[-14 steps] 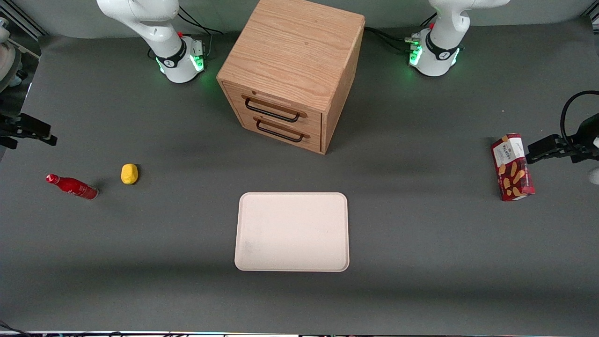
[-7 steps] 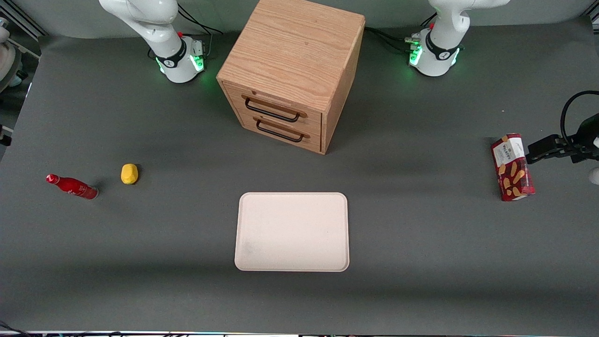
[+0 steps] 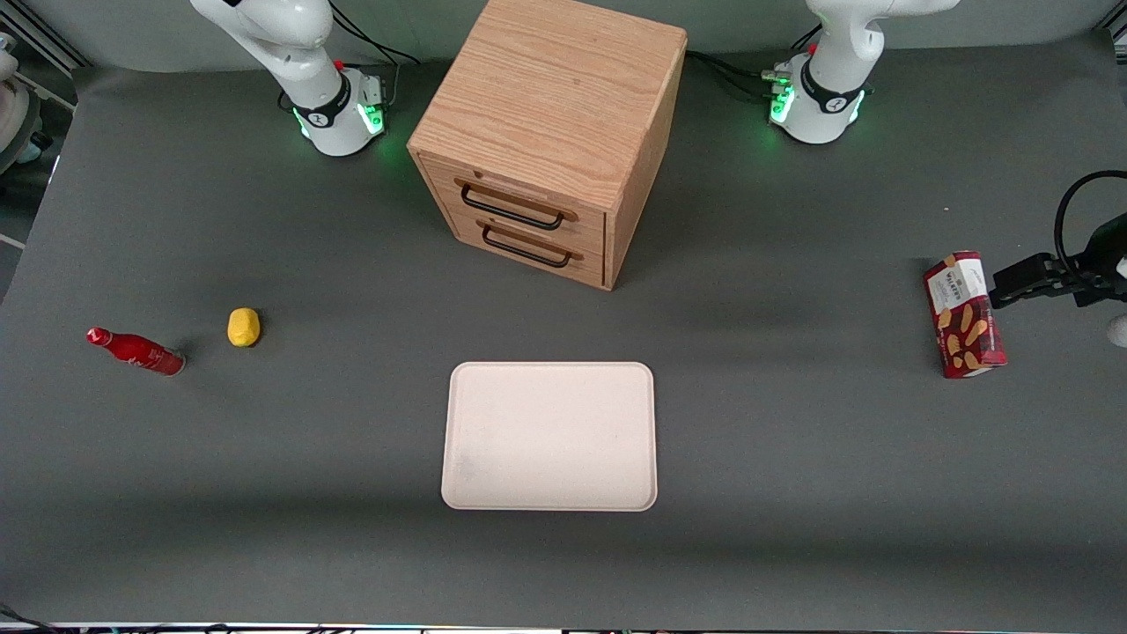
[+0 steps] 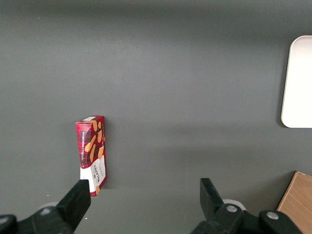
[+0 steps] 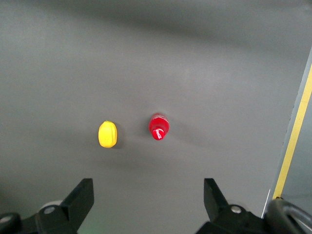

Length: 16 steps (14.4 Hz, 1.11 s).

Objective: Place coke bottle on tray
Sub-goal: 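Lower the open right gripper over the bottle's body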

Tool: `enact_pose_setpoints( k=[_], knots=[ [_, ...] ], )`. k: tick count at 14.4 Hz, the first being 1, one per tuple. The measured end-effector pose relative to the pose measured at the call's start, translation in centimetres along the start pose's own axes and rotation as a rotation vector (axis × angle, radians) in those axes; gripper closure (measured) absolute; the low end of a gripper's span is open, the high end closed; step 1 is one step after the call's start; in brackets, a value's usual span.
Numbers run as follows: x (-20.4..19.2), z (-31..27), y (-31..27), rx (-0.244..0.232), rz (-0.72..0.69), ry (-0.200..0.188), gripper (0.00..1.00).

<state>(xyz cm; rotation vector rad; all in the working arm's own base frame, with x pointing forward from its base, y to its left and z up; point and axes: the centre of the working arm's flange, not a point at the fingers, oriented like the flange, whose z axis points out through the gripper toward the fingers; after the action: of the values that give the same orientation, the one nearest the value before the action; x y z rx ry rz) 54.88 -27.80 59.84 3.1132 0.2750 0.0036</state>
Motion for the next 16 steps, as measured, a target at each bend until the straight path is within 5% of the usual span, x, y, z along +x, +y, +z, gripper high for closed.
enact_pose_setpoints(
  k=[4, 16],
  knots=[
    [0.3, 2.2, -0.1, 0.023, -0.009, -0.030, 0.00],
    [0.1, 16.2, 0.3, 0.030, -0.003, -0.024, 0.00]
  ],
)
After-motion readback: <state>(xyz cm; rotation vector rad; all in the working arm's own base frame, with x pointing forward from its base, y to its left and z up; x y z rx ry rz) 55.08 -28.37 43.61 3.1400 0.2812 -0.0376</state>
